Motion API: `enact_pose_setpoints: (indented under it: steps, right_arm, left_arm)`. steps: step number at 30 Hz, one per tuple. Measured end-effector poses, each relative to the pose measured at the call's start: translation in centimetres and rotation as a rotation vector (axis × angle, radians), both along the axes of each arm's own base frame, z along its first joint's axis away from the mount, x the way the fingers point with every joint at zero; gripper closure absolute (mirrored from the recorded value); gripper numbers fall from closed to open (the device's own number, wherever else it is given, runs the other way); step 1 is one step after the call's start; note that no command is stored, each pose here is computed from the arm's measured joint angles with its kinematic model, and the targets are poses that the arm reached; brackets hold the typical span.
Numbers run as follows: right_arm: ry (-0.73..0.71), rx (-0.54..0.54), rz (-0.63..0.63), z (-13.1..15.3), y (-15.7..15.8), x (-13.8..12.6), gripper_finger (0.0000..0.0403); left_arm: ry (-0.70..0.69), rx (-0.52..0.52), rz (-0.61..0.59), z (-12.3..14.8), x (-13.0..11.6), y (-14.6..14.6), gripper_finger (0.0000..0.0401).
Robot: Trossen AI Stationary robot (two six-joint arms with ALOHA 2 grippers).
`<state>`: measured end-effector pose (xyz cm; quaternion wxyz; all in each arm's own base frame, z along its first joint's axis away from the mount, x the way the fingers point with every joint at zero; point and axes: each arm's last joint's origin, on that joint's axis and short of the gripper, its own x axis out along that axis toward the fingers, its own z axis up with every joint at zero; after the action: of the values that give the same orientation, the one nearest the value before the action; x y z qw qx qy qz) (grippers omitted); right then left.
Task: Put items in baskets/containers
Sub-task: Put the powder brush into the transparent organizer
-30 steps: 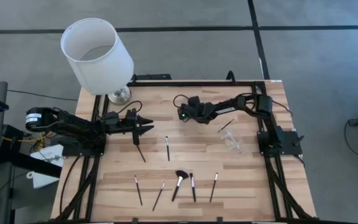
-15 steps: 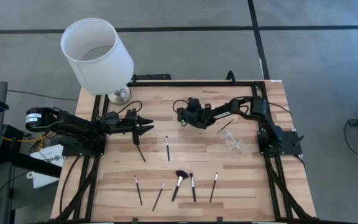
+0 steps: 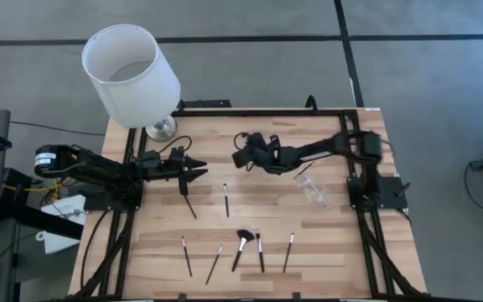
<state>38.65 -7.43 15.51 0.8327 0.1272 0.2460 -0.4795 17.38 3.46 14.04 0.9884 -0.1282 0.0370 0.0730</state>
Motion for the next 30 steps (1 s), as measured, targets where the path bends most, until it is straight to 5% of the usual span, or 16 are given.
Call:
enact_pose_setpoints:
  steps: [7,13,20,30]
  right_arm:
    - [-0.018,-0.142,0.099,8.2,5.6,-2.8,0.0353]
    - [0.008,-0.301,0.035,11.2,12.3,-7.8,0.0365]
    - [-0.116,-0.425,0.008,8.7,17.7,-12.9,0.0351]
    - [-0.283,-0.472,-0.015,0.4,16.4,-16.7,0.0362]
  left_arm:
    - [0.0,-0.003,0.0,0.0,0.0,0.0,0.0265]
    - [0.0,-0.003,0.0,0.0,0.0,0.0,0.0265]
    - [0.0,-0.004,0.0,0.0,0.0,0.0,0.0265]
    - [-0.011,-0.005,0.0,0.1,0.0,0.0,0.0265]
